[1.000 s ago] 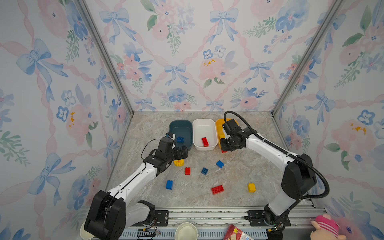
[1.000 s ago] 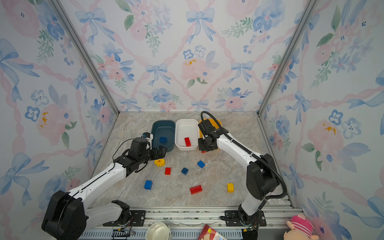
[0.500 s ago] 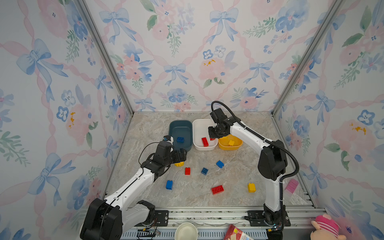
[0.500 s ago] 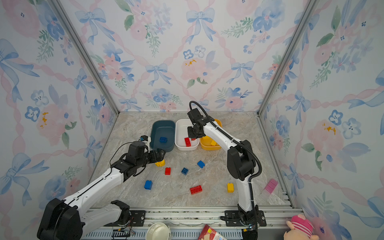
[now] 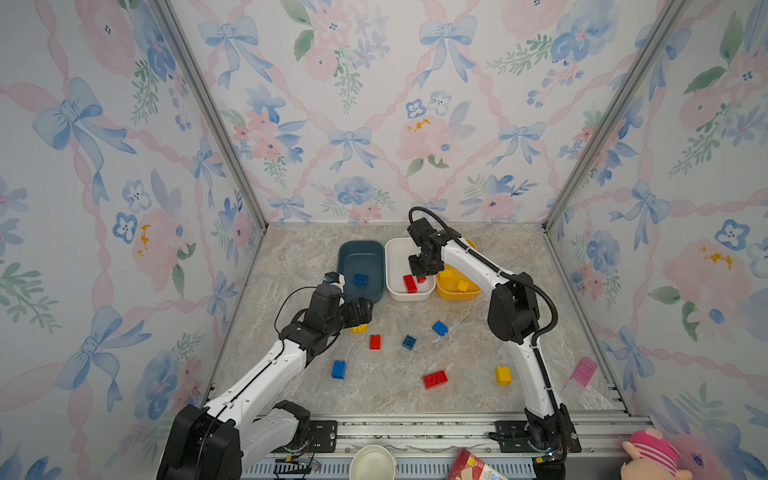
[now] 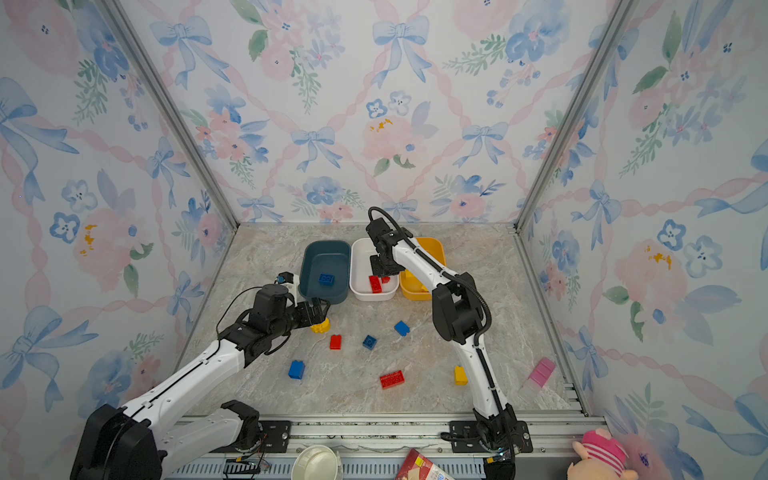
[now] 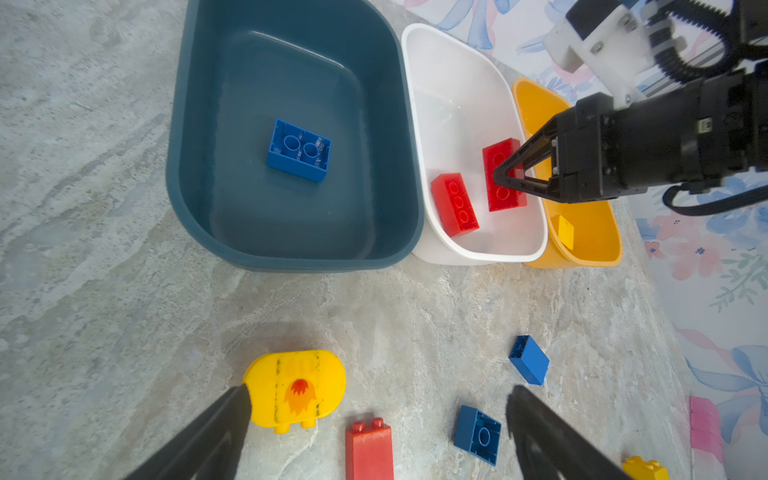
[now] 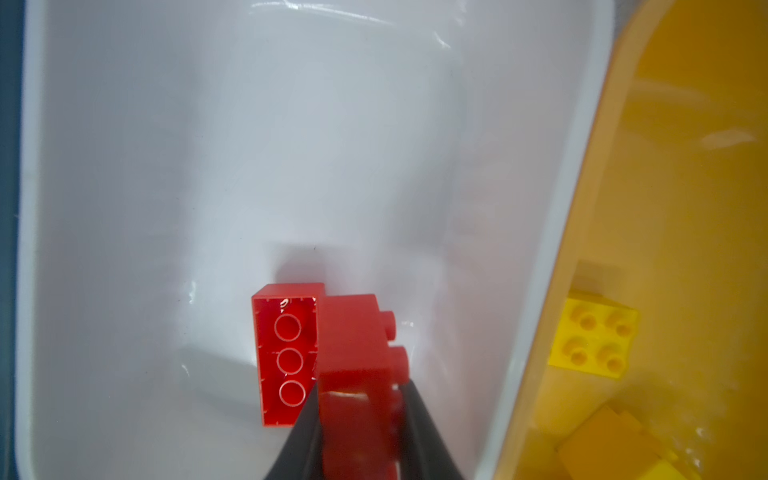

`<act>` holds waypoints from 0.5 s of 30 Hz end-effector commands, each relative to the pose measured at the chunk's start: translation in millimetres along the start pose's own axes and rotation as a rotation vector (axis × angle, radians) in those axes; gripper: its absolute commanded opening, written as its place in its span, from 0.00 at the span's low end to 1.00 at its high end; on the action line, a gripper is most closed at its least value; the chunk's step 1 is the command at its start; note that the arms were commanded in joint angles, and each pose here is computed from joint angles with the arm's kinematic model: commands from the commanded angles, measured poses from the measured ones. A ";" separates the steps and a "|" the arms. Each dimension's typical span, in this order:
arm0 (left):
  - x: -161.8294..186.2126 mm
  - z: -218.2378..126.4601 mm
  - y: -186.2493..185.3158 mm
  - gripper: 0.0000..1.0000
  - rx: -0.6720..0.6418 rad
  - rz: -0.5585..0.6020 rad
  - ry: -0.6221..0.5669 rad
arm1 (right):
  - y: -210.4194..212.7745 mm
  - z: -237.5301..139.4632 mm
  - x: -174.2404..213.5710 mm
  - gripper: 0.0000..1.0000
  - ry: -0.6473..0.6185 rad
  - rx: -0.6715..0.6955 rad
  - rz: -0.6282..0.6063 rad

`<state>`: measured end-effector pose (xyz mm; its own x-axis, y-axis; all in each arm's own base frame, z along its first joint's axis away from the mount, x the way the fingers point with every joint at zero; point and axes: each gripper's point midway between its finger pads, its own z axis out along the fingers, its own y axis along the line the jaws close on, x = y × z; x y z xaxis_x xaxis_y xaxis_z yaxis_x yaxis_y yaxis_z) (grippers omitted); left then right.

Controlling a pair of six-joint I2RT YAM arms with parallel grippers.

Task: Sort the legos into containers by color
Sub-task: 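Carry the red brick into the white bin and release it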

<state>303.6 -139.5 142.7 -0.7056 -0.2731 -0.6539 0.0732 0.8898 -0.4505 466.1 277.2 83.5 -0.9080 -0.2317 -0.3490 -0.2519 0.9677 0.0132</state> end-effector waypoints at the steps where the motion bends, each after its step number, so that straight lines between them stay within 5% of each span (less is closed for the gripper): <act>1: 4.0 1.0 8.8 0.98 -0.025 -0.015 0.005 | -3.1 3.4 9.9 0.22 0.045 0.037 -0.020; 15: 5.1 3.2 8.2 0.98 -0.024 -0.005 0.014 | -2.1 -8.2 4.7 0.41 0.019 0.025 -0.010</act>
<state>304.3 -137.7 141.1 -0.7072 -0.2758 -0.6510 0.0659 0.8911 -0.4490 462.5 272.7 81.7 -0.9131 -0.2383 -0.3308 -0.2509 0.9680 -0.0046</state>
